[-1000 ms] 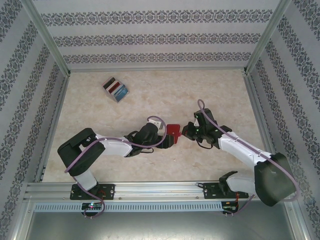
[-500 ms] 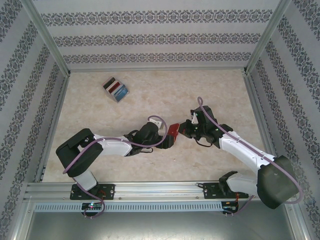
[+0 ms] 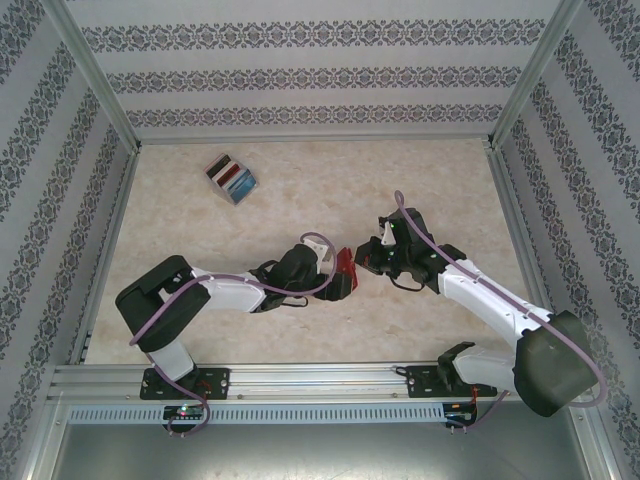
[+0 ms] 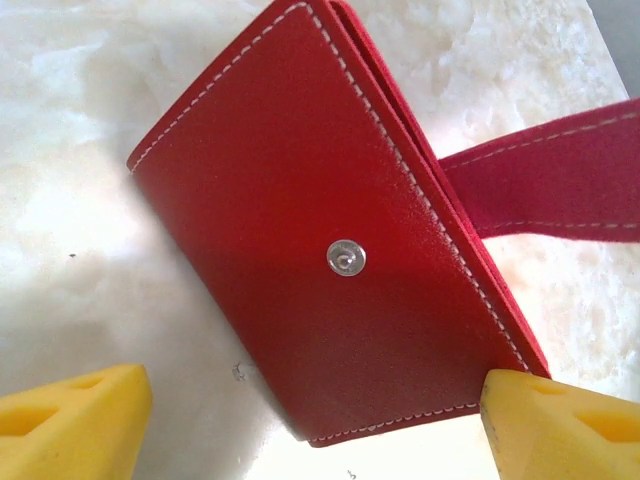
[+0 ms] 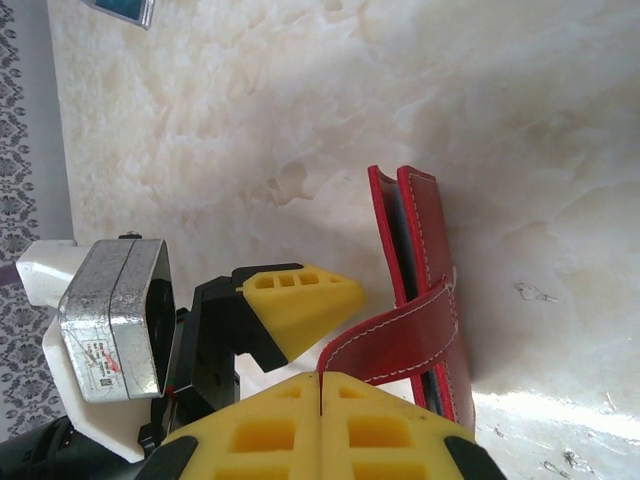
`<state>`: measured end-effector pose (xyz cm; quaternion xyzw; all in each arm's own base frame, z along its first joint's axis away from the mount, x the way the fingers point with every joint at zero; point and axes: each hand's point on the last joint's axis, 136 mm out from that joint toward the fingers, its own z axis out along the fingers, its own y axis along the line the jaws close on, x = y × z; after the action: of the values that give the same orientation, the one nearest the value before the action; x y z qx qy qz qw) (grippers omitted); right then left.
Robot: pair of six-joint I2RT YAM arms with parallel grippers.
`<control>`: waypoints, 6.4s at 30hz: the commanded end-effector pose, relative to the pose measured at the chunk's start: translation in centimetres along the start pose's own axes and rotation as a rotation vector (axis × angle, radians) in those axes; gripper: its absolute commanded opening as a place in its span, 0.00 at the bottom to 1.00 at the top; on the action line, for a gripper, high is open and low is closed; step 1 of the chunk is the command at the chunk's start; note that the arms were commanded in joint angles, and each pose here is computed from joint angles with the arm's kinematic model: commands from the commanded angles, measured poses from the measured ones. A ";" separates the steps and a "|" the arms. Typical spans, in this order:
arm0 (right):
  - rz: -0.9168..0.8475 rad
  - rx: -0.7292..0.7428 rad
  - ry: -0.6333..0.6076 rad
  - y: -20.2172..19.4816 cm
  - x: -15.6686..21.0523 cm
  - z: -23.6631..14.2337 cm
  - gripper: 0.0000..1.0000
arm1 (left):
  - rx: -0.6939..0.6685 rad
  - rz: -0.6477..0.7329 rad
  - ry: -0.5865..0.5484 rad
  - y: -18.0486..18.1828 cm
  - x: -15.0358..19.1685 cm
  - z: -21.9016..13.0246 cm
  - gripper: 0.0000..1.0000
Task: Put the credit cards into the card holder
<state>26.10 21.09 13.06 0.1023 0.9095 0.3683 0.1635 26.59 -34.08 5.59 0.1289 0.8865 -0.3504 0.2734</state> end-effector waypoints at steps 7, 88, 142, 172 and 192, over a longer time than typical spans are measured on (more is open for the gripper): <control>-0.023 0.001 0.025 0.7 0.0 0.1 0.00 | 0.118 0.016 -0.089 -2.2 -2.0 -1.5 0.89; -0.063 0.029 0.156 -3.4 0.9 -1.5 0.00 | 0.058 0.395 0.189 -1.6 -2.3 1.3 0.88; -0.056 0.036 0.161 -3.8 1.4 -2.2 0.00 | -0.067 0.564 0.243 -1.0 -1.6 1.6 0.86; -0.070 0.124 0.158 -6.5 1.7 -2.1 0.00 | -0.154 0.583 0.222 0.1 -4.2 3.4 0.00; 0.152 0.022 0.047 -6.8 2.0 0.6 0.49 | -0.209 -0.136 -0.048 5.6 -3.4 -1.1 0.00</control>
<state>23.50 15.38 7.12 0.1571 0.9259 0.3234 0.1160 30.59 -29.71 4.25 0.0926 0.9266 -0.2510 0.2643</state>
